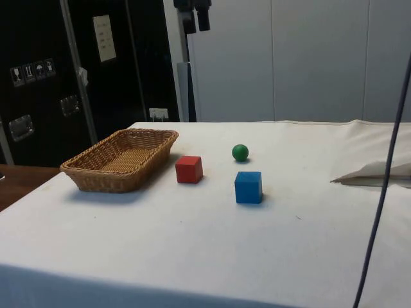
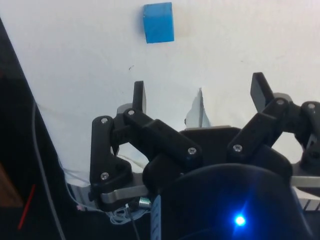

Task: Place all non-red objects into the basket.

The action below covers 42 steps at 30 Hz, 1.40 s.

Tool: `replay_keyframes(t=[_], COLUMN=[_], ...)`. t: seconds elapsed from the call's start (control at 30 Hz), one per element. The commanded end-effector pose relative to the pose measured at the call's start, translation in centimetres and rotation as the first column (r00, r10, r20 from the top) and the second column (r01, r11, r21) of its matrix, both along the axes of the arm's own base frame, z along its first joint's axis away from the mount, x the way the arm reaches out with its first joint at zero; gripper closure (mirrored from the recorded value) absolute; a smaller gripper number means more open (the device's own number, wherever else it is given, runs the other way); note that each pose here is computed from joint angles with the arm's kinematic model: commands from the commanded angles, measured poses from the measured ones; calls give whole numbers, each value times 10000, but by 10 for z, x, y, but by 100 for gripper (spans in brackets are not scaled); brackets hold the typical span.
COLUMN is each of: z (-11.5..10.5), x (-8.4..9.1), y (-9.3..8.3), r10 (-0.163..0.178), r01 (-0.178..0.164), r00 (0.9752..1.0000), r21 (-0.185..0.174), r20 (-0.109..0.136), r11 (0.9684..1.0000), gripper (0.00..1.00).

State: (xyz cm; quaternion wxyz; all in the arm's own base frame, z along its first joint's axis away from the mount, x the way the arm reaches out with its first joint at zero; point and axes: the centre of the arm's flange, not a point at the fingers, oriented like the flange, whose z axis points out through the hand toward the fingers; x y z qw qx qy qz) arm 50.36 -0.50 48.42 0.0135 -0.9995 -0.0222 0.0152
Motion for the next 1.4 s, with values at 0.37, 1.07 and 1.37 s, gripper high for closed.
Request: replay_keyframes(t=[0.37,1.07,1.37], z=[-5,-58,-93], x=[-32,-87,-110], y=[6,10,14], r10=[-8,229,349], r01=[7,-262,-385], r00=[9994,9970,9941], r21=[44,441,328], r20=[340,733,1030], r11=[10000,9987,9987], gripper=[0,0,0])
